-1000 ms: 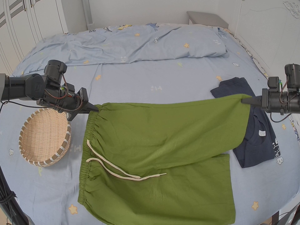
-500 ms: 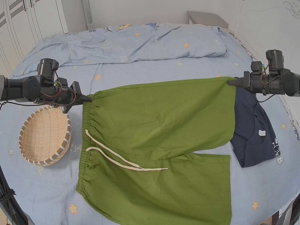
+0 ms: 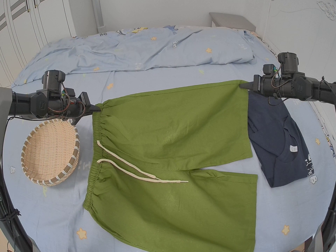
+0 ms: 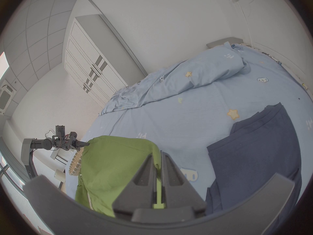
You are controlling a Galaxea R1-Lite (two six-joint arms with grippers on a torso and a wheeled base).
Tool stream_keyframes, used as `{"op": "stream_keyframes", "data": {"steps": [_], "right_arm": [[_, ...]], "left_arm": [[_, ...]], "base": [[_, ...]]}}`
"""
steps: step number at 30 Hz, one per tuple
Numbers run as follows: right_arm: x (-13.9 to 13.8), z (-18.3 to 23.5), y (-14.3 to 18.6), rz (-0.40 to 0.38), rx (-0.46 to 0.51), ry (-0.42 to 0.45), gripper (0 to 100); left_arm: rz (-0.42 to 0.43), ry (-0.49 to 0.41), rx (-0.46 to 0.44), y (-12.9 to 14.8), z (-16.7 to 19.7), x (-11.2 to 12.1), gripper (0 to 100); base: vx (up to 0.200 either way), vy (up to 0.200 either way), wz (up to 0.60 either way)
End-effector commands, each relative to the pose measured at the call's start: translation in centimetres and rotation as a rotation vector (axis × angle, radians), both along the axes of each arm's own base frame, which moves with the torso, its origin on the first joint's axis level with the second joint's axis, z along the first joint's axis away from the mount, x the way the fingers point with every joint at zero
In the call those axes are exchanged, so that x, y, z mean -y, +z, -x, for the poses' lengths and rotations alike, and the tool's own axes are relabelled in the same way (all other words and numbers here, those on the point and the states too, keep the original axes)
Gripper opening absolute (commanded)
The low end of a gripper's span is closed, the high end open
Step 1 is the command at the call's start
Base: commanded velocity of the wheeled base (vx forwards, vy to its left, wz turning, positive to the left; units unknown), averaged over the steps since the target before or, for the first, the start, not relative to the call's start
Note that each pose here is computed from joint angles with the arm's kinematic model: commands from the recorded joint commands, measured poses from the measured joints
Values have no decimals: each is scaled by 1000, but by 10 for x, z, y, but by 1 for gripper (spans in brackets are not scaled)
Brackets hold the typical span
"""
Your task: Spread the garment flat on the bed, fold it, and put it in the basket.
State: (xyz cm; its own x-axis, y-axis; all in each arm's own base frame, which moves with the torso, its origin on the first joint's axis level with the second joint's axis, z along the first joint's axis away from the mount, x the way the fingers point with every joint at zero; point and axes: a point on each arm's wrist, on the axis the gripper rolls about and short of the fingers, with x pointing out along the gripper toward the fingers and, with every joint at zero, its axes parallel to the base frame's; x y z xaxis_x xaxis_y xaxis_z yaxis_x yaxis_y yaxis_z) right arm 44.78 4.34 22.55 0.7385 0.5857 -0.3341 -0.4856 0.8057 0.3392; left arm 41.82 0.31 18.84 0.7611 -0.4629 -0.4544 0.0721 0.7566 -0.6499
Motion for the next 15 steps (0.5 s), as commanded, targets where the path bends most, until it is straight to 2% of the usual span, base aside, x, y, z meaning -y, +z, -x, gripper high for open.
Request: {"op": "stream_keyframes", "data": {"steps": [1,9,10,15], "right_arm": [[-9,-15,-20,6,-32,8,0],[-11,-25,-34,17,-75,-24,0],[-12,-26,-35,17,-79,-23,100],[-16,-29,-38,13,-84,-17,100]], "left_arm": [[1,7,-22,-13,-9,-3,0],[5,9,-22,-18,-18,-3,0],[5,9,-26,-19,-18,-3,100],[2,5,-20,-18,-19,-2,100]], "base": [[0,0,0],[0,0,0],[0,0,0],[0,0,0]]}}
